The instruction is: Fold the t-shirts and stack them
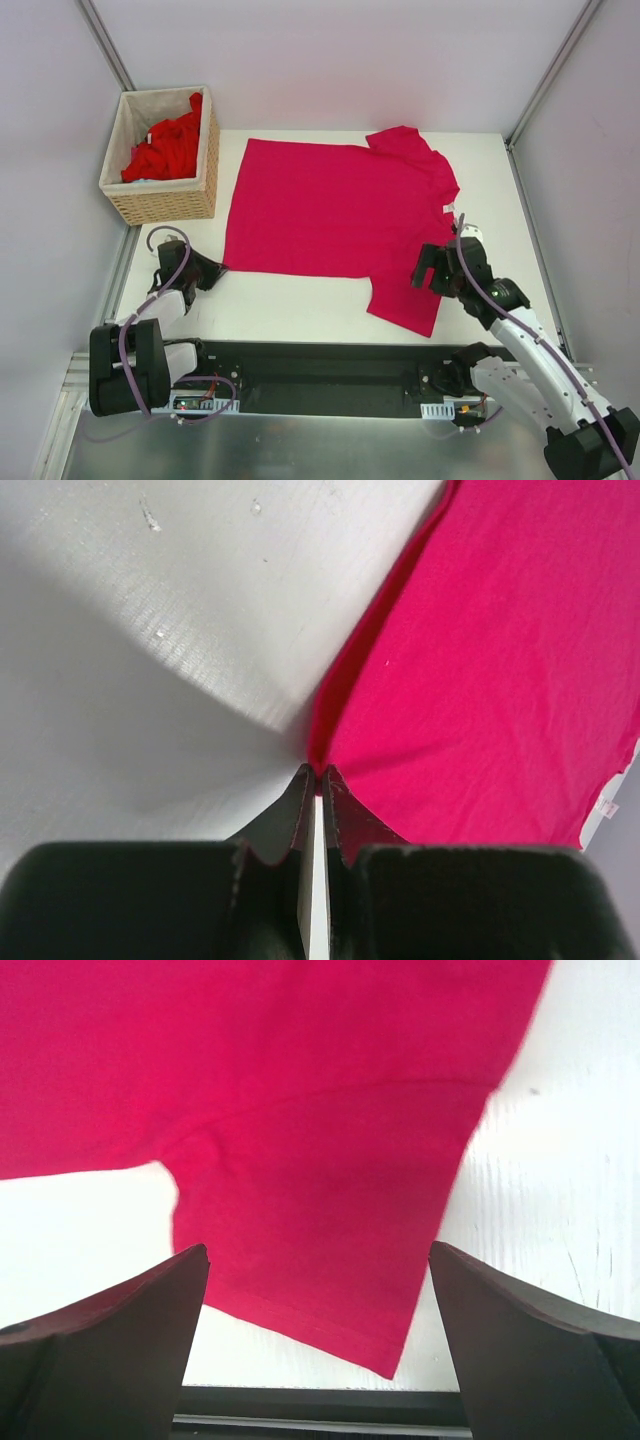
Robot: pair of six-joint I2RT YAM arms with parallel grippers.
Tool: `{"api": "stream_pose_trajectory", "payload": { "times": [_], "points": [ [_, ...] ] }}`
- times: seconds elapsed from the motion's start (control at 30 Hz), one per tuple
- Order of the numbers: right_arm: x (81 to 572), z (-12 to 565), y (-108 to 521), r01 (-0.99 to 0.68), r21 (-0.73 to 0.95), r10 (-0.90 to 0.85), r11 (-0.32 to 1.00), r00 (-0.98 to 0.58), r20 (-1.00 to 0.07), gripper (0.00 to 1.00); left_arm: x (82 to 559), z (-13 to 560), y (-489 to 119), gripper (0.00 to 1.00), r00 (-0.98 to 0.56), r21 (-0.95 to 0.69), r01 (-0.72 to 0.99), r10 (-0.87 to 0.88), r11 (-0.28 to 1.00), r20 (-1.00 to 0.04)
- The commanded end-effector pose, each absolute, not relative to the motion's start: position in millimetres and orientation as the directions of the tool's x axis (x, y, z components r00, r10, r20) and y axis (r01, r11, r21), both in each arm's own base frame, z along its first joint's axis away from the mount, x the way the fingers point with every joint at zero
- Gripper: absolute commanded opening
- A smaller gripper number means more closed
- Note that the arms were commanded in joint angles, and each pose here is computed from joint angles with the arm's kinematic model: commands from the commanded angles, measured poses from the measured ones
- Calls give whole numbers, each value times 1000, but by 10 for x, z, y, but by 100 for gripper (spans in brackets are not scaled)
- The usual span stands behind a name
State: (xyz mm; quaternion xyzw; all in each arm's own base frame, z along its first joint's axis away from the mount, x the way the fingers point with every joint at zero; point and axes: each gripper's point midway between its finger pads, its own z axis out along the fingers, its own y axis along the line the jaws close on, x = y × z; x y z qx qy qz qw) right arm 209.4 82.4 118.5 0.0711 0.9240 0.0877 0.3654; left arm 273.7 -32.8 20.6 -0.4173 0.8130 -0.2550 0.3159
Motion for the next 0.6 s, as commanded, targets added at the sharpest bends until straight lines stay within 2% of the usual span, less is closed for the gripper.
{"api": "stream_pose_trajectory", "payload": {
  "times": [0.0,0.1,0.13,0.17,0.23,0.33,0.43,0.57],
  "points": [
    [1999,1026,612,204,233,307,951,-722,-620,97,2697,264,-257,0,-428,-667,-523,-840,531,-332],
    [2012,944,593,265,365,437,893,-708,-555,97,2699,270,-277,0,-429,-675,-522,-845,521,-320],
    [1964,969,794,213,480,461,851,-742,-488,96,2698,265,-293,0,-433,-680,-520,-846,517,-312],
    [1974,912,753,251,529,520,811,-722,-455,96,2689,245,-307,0,-434,-682,-526,-850,508,-299],
    [1924,976,841,208,604,535,769,-727,-430,96,2689,248,-339,0,-438,-695,-517,-852,499,-287],
    [1815,944,861,211,642,552,737,-737,-391,96,2669,210,-335,0,-435,-692,-523,-854,497,-284],
    [1678,832,910,263,668,578,696,-757,-304,96,2648,177,-346,0,-438,-689,-532,-856,492,-273],
    [1425,689,859,337,621,591,708,-764,-259,96,2643,163,-341,0,-438,-684,-540,-858,490,-269]
  ]
}}
